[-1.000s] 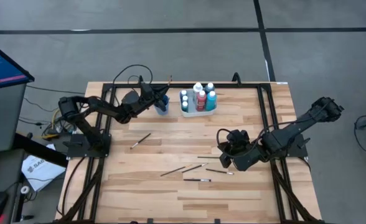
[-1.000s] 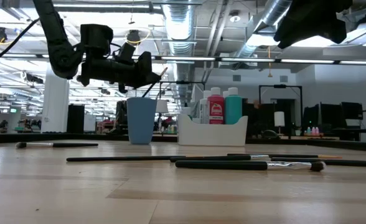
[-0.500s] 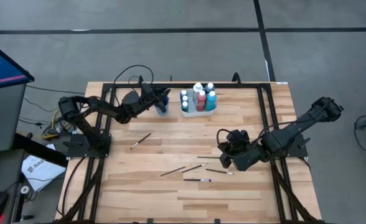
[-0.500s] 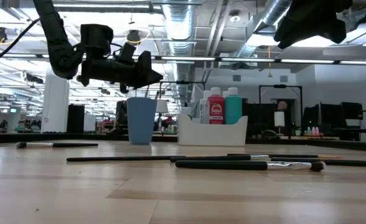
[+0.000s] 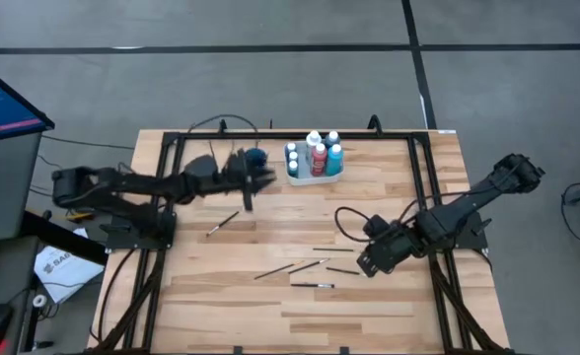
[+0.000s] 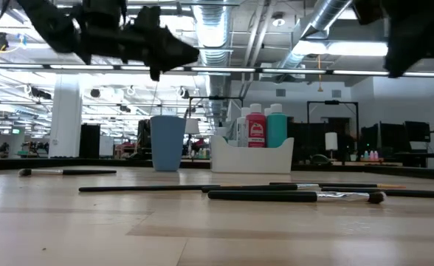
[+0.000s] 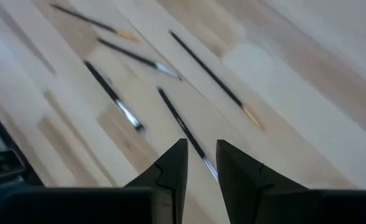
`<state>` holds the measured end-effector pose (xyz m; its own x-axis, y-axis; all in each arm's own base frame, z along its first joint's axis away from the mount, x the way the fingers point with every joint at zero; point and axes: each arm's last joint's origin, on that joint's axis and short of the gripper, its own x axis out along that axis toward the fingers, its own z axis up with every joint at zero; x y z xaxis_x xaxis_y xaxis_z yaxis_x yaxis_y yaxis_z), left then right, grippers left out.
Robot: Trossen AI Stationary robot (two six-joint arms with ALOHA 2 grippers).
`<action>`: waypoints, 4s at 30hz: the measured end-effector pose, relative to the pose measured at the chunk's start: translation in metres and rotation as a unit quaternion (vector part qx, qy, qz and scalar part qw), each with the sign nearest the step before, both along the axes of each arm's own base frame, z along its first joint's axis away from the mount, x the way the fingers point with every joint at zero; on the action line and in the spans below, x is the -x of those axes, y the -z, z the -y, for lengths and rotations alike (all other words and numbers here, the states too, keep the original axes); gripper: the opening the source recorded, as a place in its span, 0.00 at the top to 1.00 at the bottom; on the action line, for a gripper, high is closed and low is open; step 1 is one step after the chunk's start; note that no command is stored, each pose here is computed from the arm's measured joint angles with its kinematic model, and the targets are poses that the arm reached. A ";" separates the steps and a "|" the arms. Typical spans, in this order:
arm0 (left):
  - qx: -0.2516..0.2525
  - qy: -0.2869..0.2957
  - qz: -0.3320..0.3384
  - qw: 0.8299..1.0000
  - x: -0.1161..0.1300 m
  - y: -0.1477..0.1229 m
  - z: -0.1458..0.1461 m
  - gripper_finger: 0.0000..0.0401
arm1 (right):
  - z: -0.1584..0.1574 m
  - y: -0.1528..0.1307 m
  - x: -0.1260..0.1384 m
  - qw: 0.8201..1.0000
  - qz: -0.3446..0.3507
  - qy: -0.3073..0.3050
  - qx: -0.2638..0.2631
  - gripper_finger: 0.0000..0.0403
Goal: Pick & Place Paint Supplies
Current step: Put the gold and black paint brush into the blue cup
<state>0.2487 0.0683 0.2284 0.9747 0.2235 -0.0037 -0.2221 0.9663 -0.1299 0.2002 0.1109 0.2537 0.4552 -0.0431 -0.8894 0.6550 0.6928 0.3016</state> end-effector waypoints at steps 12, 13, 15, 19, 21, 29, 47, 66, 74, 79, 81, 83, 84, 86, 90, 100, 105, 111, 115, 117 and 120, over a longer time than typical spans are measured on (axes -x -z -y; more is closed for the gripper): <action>0.038 0.036 0.014 0.999 0.019 -0.032 0.046 0.76 | 0.008 0.052 -0.029 0.979 -0.163 -0.100 0.066 0.68; 0.041 0.036 0.010 0.998 0.022 -0.033 0.046 0.76 | 0.011 0.057 -0.034 0.976 -0.170 -0.115 0.067 0.66; 0.043 0.036 0.008 0.998 0.027 -0.035 0.047 0.76 | 0.018 0.067 -0.042 0.969 -0.195 -0.137 0.070 0.62; 0.043 0.037 0.008 0.998 0.035 -0.041 0.047 0.74 | 0.028 0.083 -0.052 0.956 -0.224 -0.174 0.066 0.53; 0.043 0.037 0.011 0.998 0.039 -0.043 0.048 0.72 | 0.030 0.088 -0.057 0.954 -0.226 -0.187 0.059 0.50; 0.043 0.036 0.009 0.998 0.042 -0.045 0.048 0.66 | 0.029 0.097 -0.066 0.954 -0.210 -0.208 0.052 0.46; 0.044 0.030 -0.002 0.999 0.042 -0.042 0.047 0.66 | 0.036 0.130 -0.077 0.917 -0.253 -0.306 0.033 0.96; 0.059 0.028 0.000 0.998 0.042 -0.042 0.047 0.66 | 0.061 0.092 -0.075 0.937 -0.228 -0.261 0.030 1.00; 0.075 0.028 -0.039 0.996 0.030 -0.027 0.046 0.65 | 0.064 0.070 -0.091 0.941 -0.197 -0.272 0.036 1.00; 0.092 0.066 -0.099 0.989 0.011 -0.009 0.045 0.63 | 0.070 0.053 -0.102 0.942 -0.176 -0.282 0.042 1.00; 0.096 0.087 -0.119 0.984 -0.001 -0.008 0.045 0.61 | 0.075 0.050 -0.105 0.944 -0.171 -0.278 0.043 1.00; 0.097 0.105 -0.134 0.981 -0.014 -0.009 0.045 0.59 | 0.079 0.047 -0.107 0.946 -0.166 -0.274 0.044 1.00; 0.094 0.115 -0.144 0.978 -0.020 -0.009 0.045 0.58 | 0.081 0.046 -0.107 0.947 -0.165 -0.272 0.043 1.00; 0.081 0.133 -0.163 0.974 -0.033 -0.011 0.045 0.56 | 0.084 0.045 -0.108 0.949 -0.164 -0.267 0.043 1.00; 0.067 0.163 -0.214 0.961 -0.057 -0.006 0.044 0.54 | 0.086 0.043 -0.110 0.950 -0.159 -0.266 0.044 1.00; 0.034 0.201 -0.260 0.944 -0.083 0.019 0.043 0.53 | 0.085 0.038 -0.115 0.954 -0.135 -0.264 0.048 1.00; 0.038 0.209 -0.274 0.938 -0.088 0.030 0.043 0.52 | 0.085 0.038 -0.118 0.956 -0.123 -0.263 0.050 1.00; 0.035 0.202 -0.283 0.937 -0.092 0.036 0.042 0.52 | 0.085 0.037 -0.120 0.957 -0.109 -0.265 0.054 1.00; 0.013 0.200 -0.282 0.938 -0.093 0.035 0.041 0.52 | 0.085 0.037 -0.121 0.957 -0.106 -0.266 0.055 1.00; 0.008 0.200 -0.282 0.938 -0.093 0.035 0.041 0.52 | 0.085 0.036 -0.122 0.956 -0.102 -0.268 0.056 1.00; 0.000 0.202 -0.284 0.937 -0.093 0.036 0.041 0.52 | 0.085 0.036 -0.123 0.957 -0.095 -0.267 0.058 1.00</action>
